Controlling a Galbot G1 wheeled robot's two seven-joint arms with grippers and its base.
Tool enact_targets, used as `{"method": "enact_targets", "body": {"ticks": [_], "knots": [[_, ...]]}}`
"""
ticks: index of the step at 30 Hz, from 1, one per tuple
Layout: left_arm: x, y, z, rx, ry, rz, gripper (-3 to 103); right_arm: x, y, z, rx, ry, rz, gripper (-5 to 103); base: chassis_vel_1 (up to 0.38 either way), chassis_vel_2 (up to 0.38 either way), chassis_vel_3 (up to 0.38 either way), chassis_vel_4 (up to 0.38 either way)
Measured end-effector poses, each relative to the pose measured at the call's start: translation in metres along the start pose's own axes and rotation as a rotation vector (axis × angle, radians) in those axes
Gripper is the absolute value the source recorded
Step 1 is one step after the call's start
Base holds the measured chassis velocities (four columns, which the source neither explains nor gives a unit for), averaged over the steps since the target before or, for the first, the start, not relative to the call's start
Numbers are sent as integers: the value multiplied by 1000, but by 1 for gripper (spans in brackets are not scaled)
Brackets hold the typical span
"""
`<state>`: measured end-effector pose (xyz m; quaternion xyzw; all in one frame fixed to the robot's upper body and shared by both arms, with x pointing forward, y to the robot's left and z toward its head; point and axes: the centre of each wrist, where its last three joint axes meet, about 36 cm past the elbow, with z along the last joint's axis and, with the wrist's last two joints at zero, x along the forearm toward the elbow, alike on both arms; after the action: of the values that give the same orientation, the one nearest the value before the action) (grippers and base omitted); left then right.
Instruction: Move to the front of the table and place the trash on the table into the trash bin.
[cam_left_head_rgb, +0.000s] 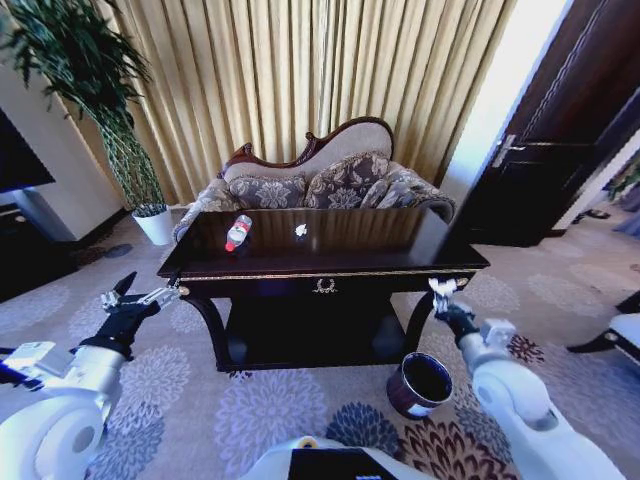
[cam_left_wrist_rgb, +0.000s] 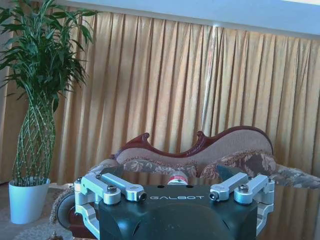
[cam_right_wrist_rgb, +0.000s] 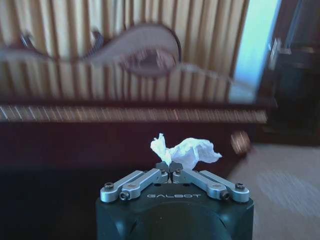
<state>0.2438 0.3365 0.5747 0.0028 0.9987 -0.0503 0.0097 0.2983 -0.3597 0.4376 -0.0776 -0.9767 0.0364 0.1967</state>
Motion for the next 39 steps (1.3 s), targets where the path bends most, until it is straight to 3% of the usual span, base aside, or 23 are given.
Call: {"method": "enact_targets", "body": {"ticks": [5,9,17,29,36,38,39], "knots": [[0,0,0,0,-1,-1,100,-21,-9,37,7,95,33,0,0,0,0,0],[0,1,-1,-3,-2,-7,100,-68,-23,93,17,224,105,0,0,0,0,0],[2,1,1,-1,8,-11,100,-120,-41,164,50,391,171,0,0,0,0,0],[3,0,4,5,17,-11,100,-150,-44,184,41,438,197,-2,0,0,0,0],[4,1,3,4,18,-14,100,-160,-43,189,73,447,213,30,0,0,0,0],[4,1,3,4,17,-14,100,-160,-43,189,73,449,214,30,0,0,0,0],[4,1,3,5,17,-15,100,-160,-44,190,73,450,216,36,0,0,0,0]]}}
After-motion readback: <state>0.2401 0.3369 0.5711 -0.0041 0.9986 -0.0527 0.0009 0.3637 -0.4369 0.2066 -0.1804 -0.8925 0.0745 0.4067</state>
